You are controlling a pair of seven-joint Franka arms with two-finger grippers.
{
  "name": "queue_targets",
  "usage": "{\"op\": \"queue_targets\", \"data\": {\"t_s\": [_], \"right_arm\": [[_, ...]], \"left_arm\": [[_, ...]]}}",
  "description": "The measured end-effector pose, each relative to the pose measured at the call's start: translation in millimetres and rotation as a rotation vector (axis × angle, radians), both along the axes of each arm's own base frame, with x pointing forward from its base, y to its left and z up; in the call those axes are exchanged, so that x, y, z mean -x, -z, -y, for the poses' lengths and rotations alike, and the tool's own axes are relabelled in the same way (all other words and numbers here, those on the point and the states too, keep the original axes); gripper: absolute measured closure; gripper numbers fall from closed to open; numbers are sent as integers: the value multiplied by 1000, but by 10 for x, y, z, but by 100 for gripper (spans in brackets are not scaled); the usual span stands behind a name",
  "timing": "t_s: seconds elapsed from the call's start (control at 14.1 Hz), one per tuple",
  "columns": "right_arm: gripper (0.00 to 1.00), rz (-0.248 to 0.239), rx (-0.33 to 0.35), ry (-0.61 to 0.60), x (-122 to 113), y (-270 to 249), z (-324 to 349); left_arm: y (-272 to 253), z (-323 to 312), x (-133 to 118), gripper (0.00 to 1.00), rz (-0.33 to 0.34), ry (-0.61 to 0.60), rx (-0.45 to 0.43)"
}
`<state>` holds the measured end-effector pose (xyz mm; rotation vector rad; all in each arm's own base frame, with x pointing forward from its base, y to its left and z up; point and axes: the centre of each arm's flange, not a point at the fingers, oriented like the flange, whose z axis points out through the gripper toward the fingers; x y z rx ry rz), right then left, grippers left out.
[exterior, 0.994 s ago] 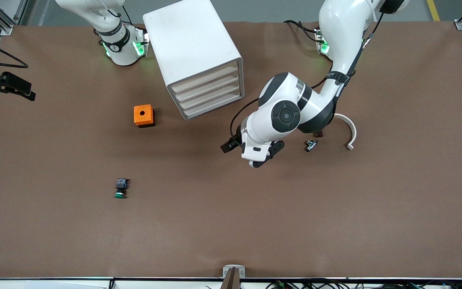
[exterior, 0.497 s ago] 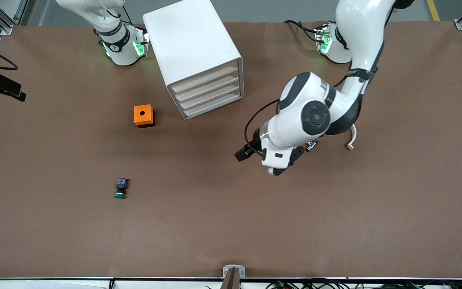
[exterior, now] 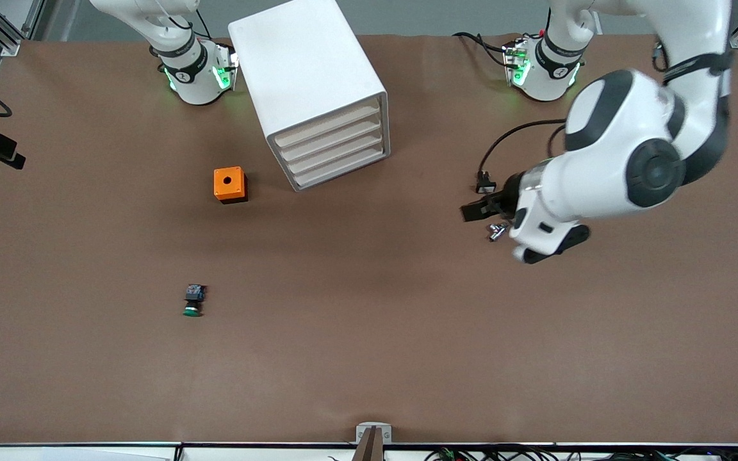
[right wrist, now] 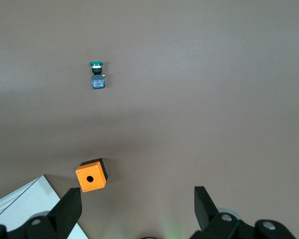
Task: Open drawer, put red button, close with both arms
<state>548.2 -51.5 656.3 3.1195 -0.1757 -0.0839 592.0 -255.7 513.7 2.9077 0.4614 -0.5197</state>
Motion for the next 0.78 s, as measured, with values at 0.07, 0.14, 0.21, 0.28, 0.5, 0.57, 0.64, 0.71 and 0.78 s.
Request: {"op": "queue_targets", "data": {"t_s": [0.07, 0.14, 0.21, 0.28, 0.5, 0.57, 0.64, 0.71, 0.78], "right_arm": [[0, 4, 0, -1, -2, -9, -4], [0, 8, -2, -2, -6, -17, -10], [0, 13, -3, -3, -11, -22, -18], [0, 16, -5, -4, -15, -26, -24], [0, 19, -8, -1, -16, -32, -17], [0, 19, -10, 3, -15, -31, 1], [0, 20, -12, 7, -13, -32, 21], [0, 20, -14, 10, -11, -31, 37], [0, 20, -15, 13, -10, -31, 49]], "left_arm": [[-126, -159, 53, 0, 0, 38, -22], [-216, -296, 99, 0, -4, 61, -34], [-263, -425, 138, 0, -9, 78, -40], [-273, -562, 177, 0, -9, 100, -56], [-247, -949, 329, 0, -4, 182, -110], [-242, -1088, 367, 0, 1, 195, -114], [-233, -1231, 388, 0, 15, 198, -116], [-216, -1363, 397, 0, 36, 197, -121], [-176, -1470, 402, 0, 57, 198, -129]]}}
